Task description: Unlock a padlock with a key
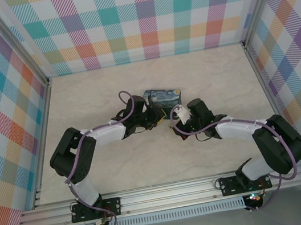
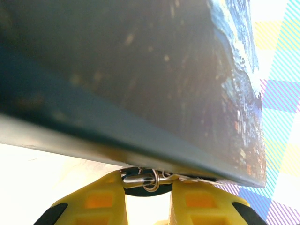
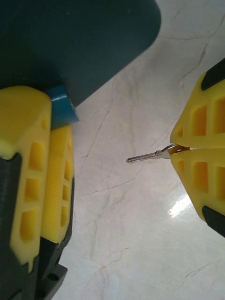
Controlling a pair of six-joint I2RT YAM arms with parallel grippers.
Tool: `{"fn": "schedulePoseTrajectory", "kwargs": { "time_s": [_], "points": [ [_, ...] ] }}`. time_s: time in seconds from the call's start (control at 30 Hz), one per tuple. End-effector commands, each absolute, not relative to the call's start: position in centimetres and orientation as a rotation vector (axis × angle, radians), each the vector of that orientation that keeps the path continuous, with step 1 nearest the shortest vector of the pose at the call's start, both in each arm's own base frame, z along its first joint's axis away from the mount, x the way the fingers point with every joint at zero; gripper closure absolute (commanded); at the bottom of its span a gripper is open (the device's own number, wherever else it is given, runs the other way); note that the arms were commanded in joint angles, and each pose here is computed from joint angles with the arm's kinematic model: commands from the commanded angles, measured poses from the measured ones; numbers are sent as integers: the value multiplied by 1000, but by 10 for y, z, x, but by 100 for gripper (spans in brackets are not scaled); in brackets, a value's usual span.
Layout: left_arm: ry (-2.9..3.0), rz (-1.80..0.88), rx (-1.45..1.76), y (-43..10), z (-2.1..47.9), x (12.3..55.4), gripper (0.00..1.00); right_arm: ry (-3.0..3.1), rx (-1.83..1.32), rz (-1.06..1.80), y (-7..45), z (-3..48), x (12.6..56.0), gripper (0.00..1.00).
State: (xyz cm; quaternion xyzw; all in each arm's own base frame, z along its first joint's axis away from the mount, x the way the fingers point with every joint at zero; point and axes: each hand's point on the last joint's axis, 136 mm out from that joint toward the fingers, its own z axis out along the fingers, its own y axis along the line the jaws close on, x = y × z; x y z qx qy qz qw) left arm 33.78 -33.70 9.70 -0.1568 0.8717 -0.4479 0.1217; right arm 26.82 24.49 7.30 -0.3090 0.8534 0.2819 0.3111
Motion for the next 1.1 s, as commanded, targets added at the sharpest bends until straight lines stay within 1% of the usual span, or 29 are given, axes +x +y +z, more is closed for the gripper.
{"fn": "schedulePoseTrajectory", "kwargs": {
  "time_s": [0.0, 0.4, 0.67, 1.07],
  "points": [
    [2503, -1425, -399, -352, 131, 334, 95, 2208, -874, 675, 246, 78, 278, 100],
    [2518, -1413, -395, -350, 127, 331, 96, 2190, -818, 590, 236, 80, 300, 100],
    [2513, -1424, -386, -350, 131, 330, 96, 2191, -803, 612, 237, 79, 305, 100],
    [2517, -1430, -387, -350, 130, 328, 96, 2128, -809, 684, 249, 94, 311, 100]
  ]
}}
